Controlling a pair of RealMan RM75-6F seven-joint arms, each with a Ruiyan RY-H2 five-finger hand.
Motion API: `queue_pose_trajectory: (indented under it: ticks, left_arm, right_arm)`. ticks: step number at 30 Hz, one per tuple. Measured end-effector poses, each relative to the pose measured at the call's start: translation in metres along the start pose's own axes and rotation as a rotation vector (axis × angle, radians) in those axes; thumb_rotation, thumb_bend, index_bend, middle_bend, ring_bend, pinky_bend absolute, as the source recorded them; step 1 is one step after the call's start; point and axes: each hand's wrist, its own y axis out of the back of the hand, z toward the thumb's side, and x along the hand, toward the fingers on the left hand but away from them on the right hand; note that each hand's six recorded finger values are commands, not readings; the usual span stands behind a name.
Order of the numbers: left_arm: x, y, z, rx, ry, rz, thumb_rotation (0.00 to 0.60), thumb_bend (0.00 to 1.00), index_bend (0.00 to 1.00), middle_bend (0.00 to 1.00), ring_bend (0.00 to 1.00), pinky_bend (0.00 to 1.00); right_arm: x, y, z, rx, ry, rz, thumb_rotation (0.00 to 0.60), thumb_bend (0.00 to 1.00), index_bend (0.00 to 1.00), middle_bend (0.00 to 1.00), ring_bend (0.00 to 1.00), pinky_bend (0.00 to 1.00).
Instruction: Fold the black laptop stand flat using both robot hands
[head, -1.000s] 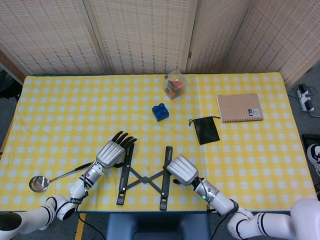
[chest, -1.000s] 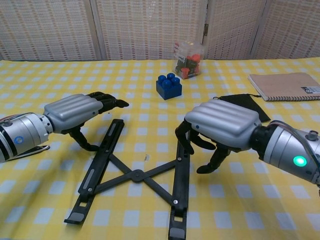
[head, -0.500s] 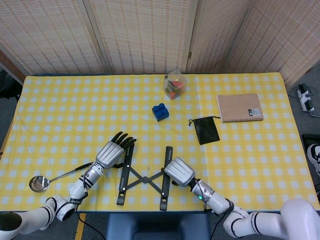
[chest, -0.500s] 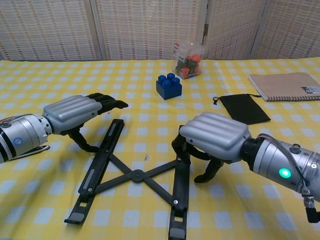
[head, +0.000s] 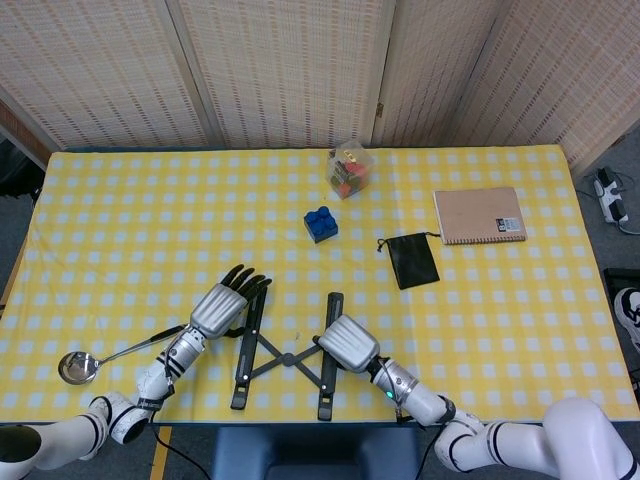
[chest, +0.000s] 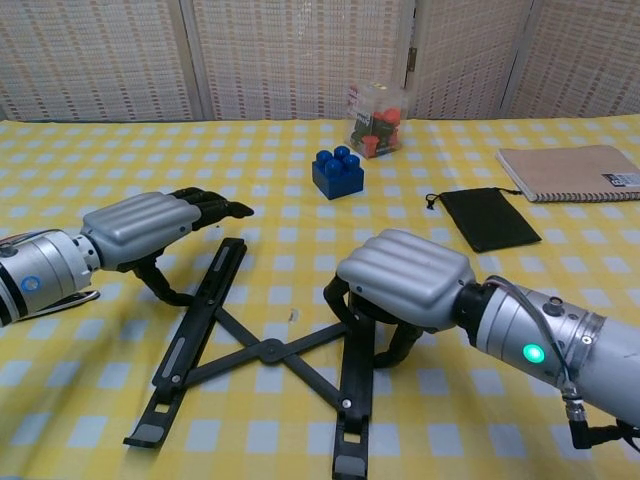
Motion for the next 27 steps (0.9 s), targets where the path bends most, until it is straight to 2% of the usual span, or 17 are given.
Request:
queue_pose_trajectory:
  ticks: [27]
  left_arm:
    - [0.001, 0.005, 0.021, -0.035, -0.041, -0.007, 0.6, 0.2, 0.0, 0.12, 0.0, 0.0]
  right_arm:
    - [-0.028, 0.014, 0.034, -0.041, 0.047, -0.062, 0.6, 0.12, 0.65, 0.88, 0.9, 0.91]
